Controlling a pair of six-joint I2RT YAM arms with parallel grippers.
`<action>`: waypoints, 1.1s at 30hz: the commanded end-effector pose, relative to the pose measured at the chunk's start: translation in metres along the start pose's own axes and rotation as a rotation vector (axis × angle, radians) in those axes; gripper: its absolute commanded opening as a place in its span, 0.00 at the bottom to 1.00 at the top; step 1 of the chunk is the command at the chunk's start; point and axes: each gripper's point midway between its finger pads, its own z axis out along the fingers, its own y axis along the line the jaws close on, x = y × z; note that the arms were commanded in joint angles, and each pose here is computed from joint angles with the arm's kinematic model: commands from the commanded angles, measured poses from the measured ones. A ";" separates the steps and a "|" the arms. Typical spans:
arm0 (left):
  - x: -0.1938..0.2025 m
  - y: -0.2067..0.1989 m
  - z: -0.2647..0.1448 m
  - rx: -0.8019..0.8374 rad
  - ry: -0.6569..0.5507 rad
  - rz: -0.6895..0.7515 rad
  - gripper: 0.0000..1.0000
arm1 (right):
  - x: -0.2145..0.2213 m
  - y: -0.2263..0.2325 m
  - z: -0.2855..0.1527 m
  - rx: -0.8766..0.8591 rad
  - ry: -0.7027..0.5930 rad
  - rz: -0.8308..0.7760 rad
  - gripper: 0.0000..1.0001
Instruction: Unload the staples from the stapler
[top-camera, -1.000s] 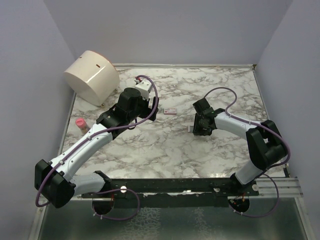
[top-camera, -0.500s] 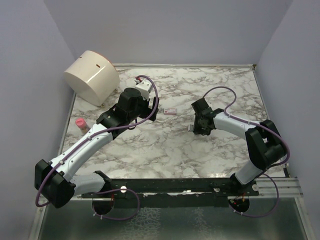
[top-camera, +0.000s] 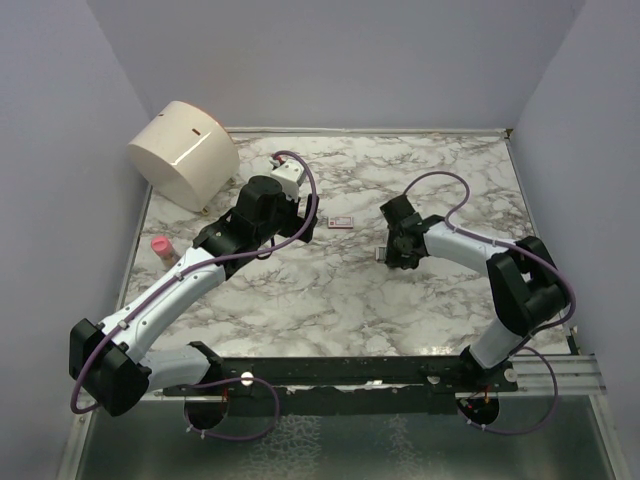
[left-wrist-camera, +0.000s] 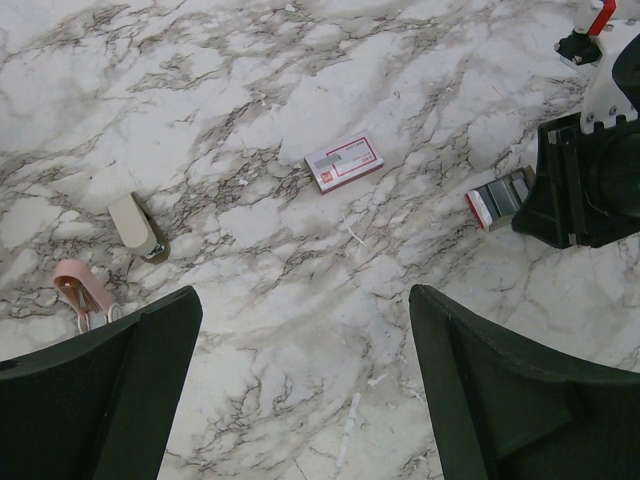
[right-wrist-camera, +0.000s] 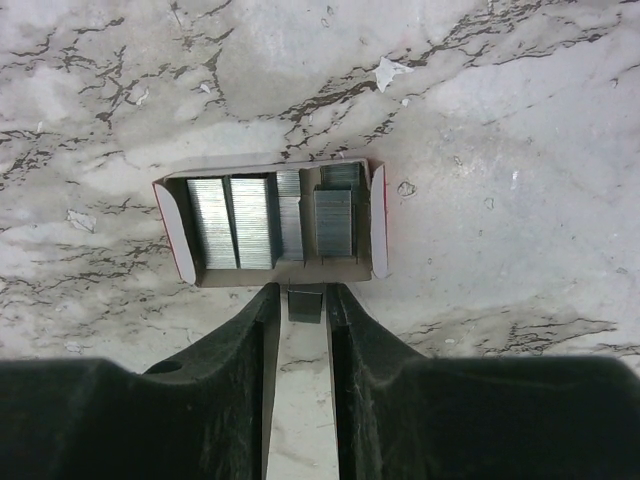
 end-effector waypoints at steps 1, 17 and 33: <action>-0.001 0.001 -0.003 -0.010 -0.012 0.002 0.88 | -0.004 0.001 0.003 0.029 -0.011 0.000 0.24; -0.001 0.000 -0.003 -0.008 -0.010 0.004 0.88 | -0.017 0.001 -0.020 0.020 -0.049 -0.012 0.14; 0.000 0.002 -0.002 -0.016 -0.007 0.007 0.88 | -0.045 0.015 -0.020 0.008 -0.010 -0.227 0.14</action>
